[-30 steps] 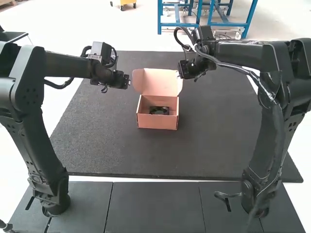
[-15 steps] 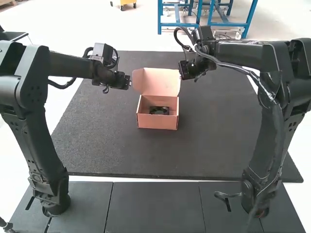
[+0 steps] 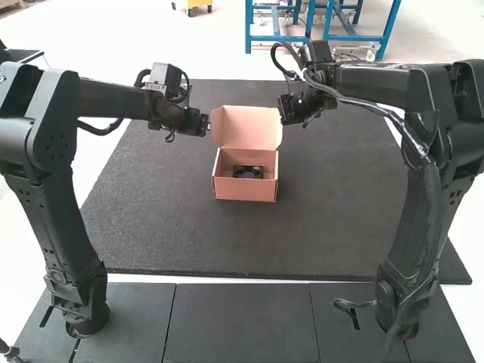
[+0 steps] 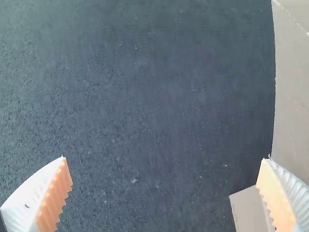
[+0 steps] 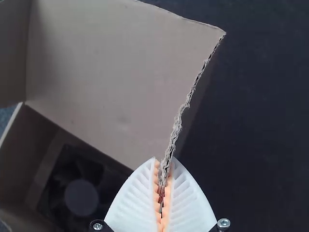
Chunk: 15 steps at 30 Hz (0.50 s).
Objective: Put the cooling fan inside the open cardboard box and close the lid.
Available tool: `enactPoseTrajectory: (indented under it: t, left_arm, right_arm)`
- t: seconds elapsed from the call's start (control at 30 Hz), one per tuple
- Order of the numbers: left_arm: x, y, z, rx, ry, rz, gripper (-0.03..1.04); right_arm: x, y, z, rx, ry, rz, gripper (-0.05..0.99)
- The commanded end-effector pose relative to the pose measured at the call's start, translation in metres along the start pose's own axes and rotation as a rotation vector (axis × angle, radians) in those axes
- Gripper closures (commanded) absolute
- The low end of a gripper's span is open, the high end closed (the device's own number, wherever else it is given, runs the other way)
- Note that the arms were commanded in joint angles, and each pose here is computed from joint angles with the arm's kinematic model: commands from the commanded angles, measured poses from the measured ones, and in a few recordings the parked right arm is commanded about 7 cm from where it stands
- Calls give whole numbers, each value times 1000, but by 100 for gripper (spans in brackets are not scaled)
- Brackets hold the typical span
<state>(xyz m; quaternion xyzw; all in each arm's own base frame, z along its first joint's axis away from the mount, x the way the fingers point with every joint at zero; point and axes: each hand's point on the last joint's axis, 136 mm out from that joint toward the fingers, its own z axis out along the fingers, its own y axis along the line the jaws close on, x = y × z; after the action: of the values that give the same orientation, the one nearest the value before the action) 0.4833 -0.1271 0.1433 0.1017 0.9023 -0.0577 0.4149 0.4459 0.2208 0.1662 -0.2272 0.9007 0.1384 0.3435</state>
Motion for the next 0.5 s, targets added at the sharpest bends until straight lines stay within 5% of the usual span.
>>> enactPoseTrajectory:
  t: [0.0,0.47]
  left_arm:
    - [-18,-10,-6,24,-35,16,11]
    - [-19,-20,-12,46,-31,24,11]
  right_arm:
    - [-6,-1,-2,-9,-11,-13,95]
    - [1,2,-2,-21,16,-6,96]
